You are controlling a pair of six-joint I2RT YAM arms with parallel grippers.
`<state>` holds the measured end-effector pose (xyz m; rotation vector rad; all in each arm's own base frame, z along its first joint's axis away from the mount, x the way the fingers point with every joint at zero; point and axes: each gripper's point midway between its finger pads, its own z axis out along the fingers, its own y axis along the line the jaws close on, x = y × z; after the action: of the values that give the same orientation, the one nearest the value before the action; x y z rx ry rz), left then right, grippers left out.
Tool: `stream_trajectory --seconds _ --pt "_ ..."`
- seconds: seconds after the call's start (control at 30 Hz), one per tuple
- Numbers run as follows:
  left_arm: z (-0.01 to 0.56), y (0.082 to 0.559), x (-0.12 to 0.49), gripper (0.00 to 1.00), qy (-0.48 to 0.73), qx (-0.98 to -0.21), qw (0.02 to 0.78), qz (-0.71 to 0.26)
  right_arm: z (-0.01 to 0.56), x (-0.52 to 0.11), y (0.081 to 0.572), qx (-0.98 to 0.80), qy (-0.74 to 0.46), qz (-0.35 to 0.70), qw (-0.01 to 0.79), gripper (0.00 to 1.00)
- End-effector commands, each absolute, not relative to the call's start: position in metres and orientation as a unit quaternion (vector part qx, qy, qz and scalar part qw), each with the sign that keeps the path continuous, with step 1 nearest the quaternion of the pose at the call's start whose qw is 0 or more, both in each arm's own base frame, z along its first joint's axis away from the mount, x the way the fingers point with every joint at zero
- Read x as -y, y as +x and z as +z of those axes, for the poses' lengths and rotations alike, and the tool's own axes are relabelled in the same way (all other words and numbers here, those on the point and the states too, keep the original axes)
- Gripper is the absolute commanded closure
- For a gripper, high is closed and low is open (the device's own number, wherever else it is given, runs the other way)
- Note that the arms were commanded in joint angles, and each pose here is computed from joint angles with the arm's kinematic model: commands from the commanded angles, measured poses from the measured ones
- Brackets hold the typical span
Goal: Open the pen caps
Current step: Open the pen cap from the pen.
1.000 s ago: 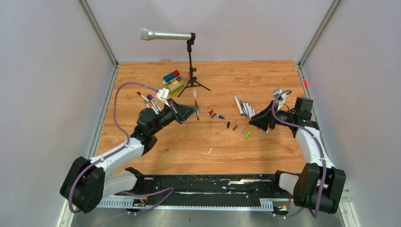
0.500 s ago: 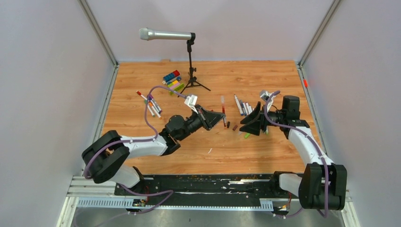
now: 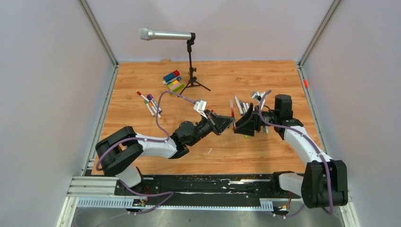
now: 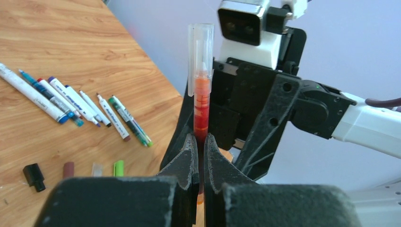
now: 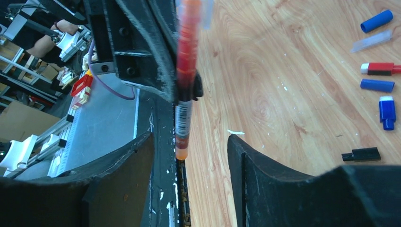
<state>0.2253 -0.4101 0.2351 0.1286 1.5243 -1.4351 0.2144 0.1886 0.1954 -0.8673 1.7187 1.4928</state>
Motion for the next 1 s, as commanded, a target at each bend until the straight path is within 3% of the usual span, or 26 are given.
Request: stream_trajectory --seconds 0.0,0.23,0.3,0.33,0.37,0.4,0.43,0.57,0.63,0.73,0.97 --pt "0.267 0.227 0.414 1.00 0.035 -0.590 0.526 -0.612 0.194 -0.193 0.221 -0.668 -0.329 0.569 0.348 0.43" --pt "0.265 0.223 0.420 1.00 0.037 -0.589 0.523 -0.615 0.196 -0.195 0.224 -0.679 -0.305 0.577 0.336 0.51" --pt "0.263 0.222 0.422 1.00 0.037 -0.590 0.521 -0.615 0.198 -0.196 0.225 -0.678 -0.303 0.578 0.338 0.58" --pt "0.263 0.222 0.423 1.00 0.037 -0.589 0.520 -0.617 0.198 -0.196 0.225 -0.678 -0.303 0.578 0.338 0.65" --pt "0.263 0.222 0.423 1.00 0.036 -0.589 0.520 -0.617 0.197 -0.197 0.225 -0.678 -0.303 0.579 0.337 0.79" --pt "0.263 0.221 0.424 0.97 0.036 -0.589 0.520 -0.618 0.197 -0.197 0.225 -0.677 -0.304 0.580 0.336 0.94" --pt "0.264 0.221 0.424 0.90 0.036 -0.588 0.520 -0.619 0.197 -0.197 0.225 -0.678 -0.304 0.580 0.334 1.00" --pt "0.270 0.223 0.417 0.48 0.029 -0.590 0.519 -0.617 0.194 -0.198 0.224 -0.678 -0.311 0.580 0.327 1.00" --pt "0.272 0.227 0.410 0.34 0.023 -0.594 0.512 -0.621 0.193 -0.198 0.224 -0.679 -0.315 0.577 0.327 1.00" --pt "0.270 0.238 0.400 0.27 0.011 -0.609 0.484 -0.628 0.193 -0.197 0.223 -0.678 -0.319 0.576 0.326 1.00" --pt "0.283 0.250 0.390 0.25 0.026 -0.598 0.460 -0.655 0.197 -0.198 0.212 -0.652 -0.343 0.596 0.319 1.00"
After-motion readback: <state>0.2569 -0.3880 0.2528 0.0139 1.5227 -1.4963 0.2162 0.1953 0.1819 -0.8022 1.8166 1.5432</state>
